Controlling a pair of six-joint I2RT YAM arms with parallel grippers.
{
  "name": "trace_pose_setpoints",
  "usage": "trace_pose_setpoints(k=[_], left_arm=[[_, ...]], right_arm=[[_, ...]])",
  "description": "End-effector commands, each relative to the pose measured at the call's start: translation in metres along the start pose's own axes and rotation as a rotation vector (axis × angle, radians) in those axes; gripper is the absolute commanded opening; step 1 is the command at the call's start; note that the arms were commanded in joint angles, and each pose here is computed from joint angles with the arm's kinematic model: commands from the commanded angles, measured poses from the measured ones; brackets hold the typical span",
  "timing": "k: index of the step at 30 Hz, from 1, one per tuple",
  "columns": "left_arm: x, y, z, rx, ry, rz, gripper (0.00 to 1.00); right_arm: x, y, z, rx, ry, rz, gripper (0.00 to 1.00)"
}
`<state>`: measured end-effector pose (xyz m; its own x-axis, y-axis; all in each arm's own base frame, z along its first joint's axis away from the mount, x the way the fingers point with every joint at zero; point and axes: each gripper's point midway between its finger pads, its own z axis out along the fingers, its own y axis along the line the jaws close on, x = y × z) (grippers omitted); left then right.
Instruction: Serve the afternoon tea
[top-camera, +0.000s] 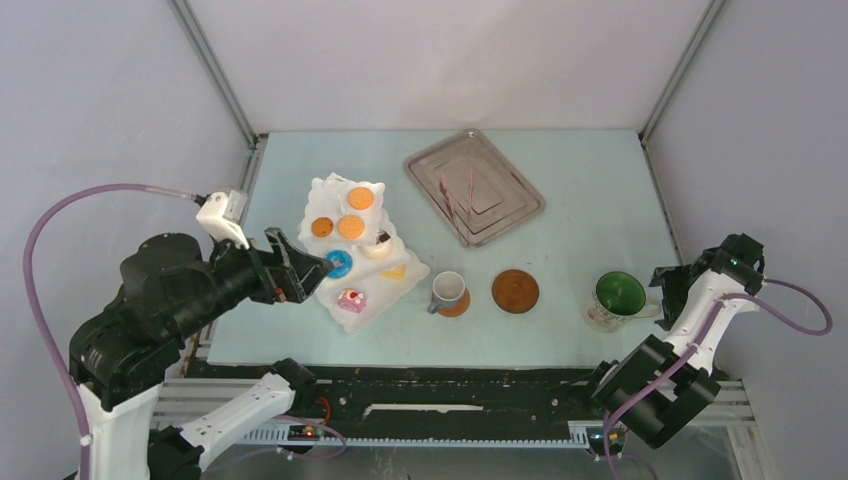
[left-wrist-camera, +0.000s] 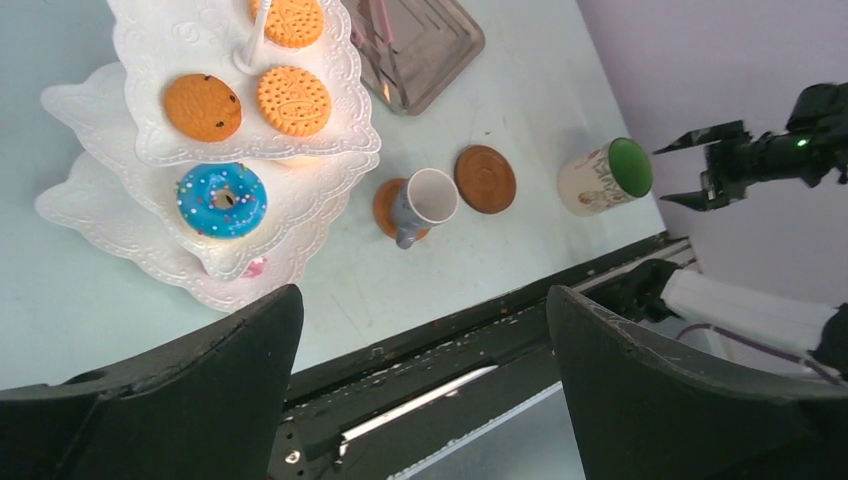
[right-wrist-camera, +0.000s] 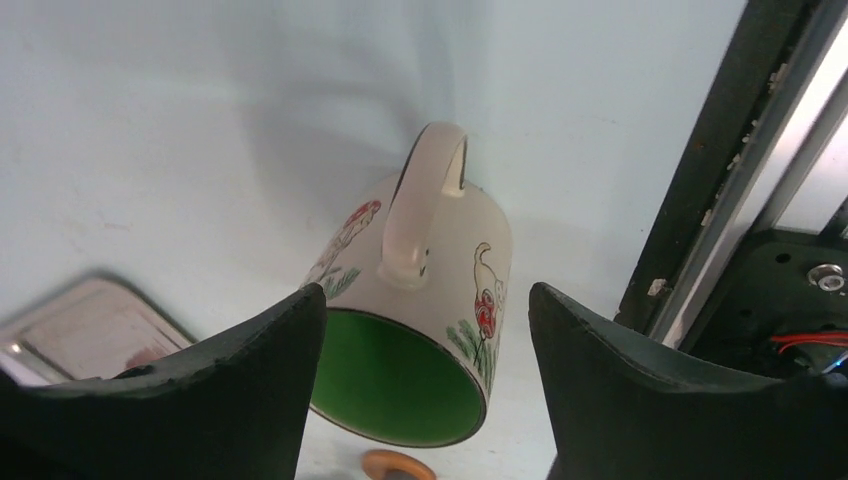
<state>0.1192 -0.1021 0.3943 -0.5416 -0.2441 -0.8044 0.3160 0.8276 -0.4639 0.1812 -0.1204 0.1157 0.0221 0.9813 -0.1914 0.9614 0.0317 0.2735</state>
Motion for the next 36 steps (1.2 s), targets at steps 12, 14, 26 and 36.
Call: trace_pose_setpoints(k=[12,14,26,36], left_arm=[[0.013,0.012,0.015,-0.032,0.082,0.125,1.0],[0.011,0.012,0.015,-0.038,0.071,0.126,1.0],[-0.007,0.021,0.007,-0.1,-0.012,0.137,1.0],[-0.004,0.025,0.015,-0.114,-0.025,0.099,1.0]], right_arm=[[0.003,-0.014,0.057,0.114,0.043,0.196,0.69],[0.007,-0.015,0.065,0.128,0.058,0.207,0.65],[0.029,0.003,0.076,0.116,0.186,0.136,0.0],[0.064,0.06,0.03,-0.015,0.285,-0.184,0.0]])
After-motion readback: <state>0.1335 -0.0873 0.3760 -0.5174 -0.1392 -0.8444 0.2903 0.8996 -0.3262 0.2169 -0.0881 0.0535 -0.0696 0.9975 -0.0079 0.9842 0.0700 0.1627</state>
